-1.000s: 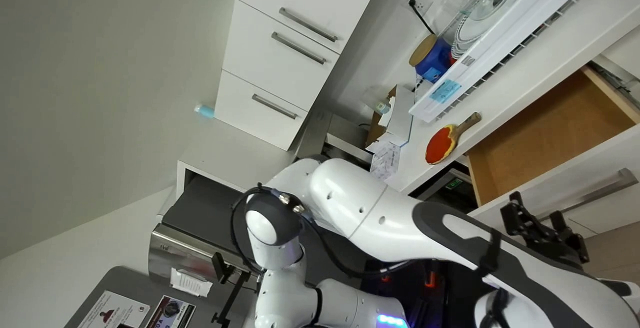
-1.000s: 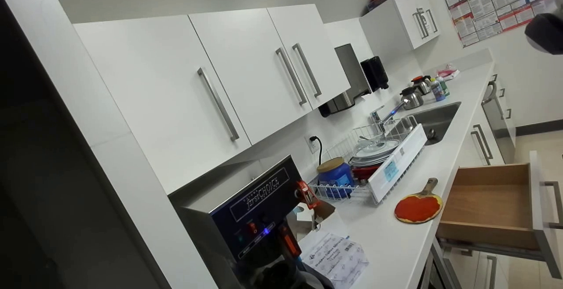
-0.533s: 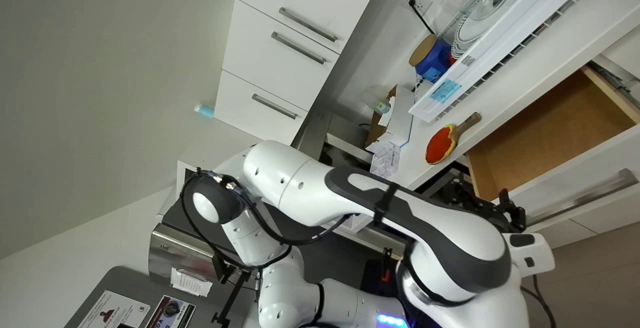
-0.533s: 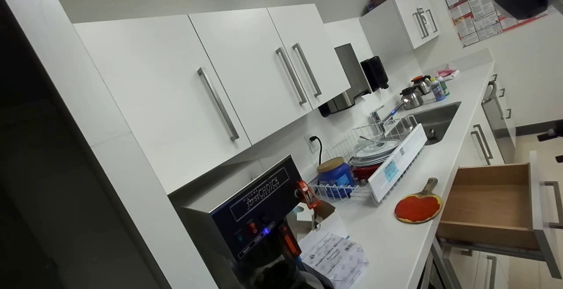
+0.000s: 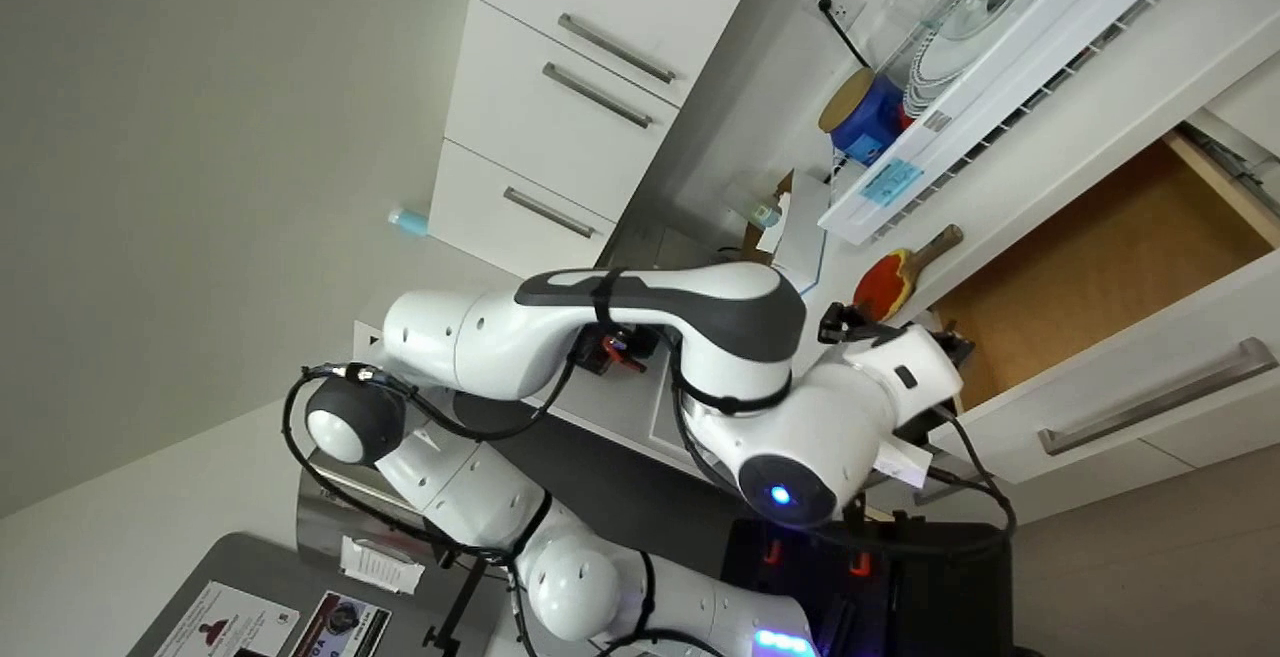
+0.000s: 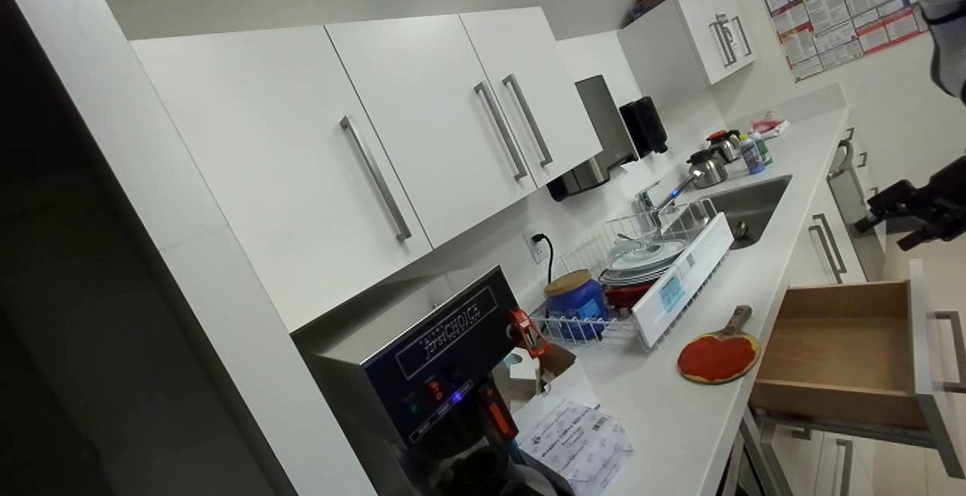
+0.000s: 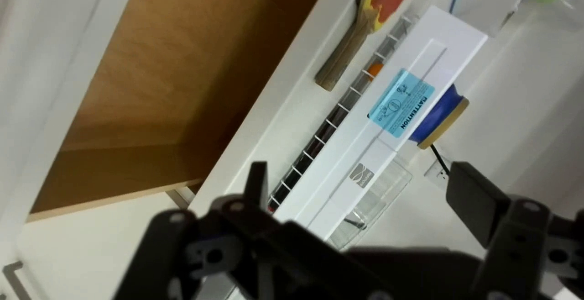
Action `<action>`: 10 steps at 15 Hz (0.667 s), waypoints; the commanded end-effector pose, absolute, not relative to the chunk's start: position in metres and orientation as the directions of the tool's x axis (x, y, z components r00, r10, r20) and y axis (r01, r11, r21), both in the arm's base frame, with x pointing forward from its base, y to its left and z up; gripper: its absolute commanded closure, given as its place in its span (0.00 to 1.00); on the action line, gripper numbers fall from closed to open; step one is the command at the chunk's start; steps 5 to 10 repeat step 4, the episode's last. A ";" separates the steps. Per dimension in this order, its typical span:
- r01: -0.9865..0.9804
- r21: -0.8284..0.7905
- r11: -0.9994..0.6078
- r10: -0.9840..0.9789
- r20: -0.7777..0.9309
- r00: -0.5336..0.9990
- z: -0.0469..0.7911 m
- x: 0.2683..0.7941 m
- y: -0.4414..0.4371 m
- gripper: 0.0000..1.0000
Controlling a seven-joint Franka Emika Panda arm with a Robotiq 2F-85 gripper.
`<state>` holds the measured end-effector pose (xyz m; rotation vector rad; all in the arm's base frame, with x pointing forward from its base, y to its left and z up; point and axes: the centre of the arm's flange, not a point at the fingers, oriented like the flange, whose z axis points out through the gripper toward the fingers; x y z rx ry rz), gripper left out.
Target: Open the top drawer.
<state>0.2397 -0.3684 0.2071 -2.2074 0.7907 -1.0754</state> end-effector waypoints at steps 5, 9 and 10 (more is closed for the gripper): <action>-0.264 -0.573 -0.775 -0.557 0.424 0.714 0.263 0.293 -0.329 0.00; -0.264 -0.573 -0.775 -0.557 0.424 0.714 0.263 0.293 -0.329 0.00; -0.264 -0.573 -0.775 -0.557 0.424 0.714 0.263 0.293 -0.329 0.00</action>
